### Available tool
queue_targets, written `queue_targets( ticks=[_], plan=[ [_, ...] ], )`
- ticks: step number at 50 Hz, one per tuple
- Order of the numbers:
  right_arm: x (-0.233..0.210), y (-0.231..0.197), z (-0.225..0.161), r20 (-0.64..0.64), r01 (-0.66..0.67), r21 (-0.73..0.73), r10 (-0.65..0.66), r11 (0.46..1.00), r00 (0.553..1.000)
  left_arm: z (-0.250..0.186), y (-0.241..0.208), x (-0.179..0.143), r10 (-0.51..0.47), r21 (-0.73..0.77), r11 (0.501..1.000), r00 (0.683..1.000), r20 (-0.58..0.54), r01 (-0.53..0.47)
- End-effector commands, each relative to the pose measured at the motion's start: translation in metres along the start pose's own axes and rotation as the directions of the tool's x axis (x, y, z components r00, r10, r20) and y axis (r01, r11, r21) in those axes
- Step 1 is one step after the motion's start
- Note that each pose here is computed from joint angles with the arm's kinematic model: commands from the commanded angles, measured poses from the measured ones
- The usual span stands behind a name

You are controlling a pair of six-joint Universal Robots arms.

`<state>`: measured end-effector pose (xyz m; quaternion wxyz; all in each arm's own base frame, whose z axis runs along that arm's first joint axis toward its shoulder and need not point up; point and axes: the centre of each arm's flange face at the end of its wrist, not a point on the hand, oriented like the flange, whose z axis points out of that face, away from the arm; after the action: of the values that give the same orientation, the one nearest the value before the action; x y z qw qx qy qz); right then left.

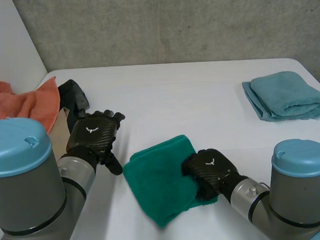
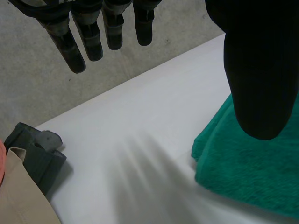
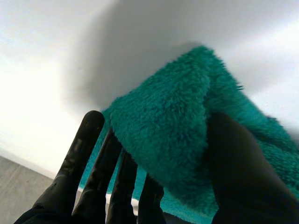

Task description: Fold the laundry.

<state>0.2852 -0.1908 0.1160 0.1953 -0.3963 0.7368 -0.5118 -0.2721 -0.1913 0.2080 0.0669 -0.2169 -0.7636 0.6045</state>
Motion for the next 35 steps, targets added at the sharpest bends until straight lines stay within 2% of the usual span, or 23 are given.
queue_targets(
  ticks=[1, 16, 26, 35],
  plan=[
    [0.002, -0.004, 0.002, -0.019, 0.067, 0.031, -0.066, 0.997, 0.998, 0.000, 0.000, 0.000, -0.001, -0.002, 1.000, 1.000, 0.001, 0.001],
    [0.012, -0.022, 0.008, -0.073, 0.229, 0.061, -0.224, 0.972, 0.972, 0.000, 0.001, -0.001, 0.000, -0.004, 1.000, 1.000, 0.003, 0.000],
    [0.008, -0.012, -0.004, -0.014, 0.196, -0.052, -0.197, 0.979, 0.980, 0.000, 0.002, -0.001, 0.000, -0.007, 1.000, 1.000, 0.003, 0.000],
    [0.004, -0.010, -0.013, 0.014, 0.191, -0.079, -0.191, 0.978, 0.982, 0.000, 0.003, -0.001, 0.002, -0.009, 1.000, 1.000, 0.001, -0.002]
  ],
)
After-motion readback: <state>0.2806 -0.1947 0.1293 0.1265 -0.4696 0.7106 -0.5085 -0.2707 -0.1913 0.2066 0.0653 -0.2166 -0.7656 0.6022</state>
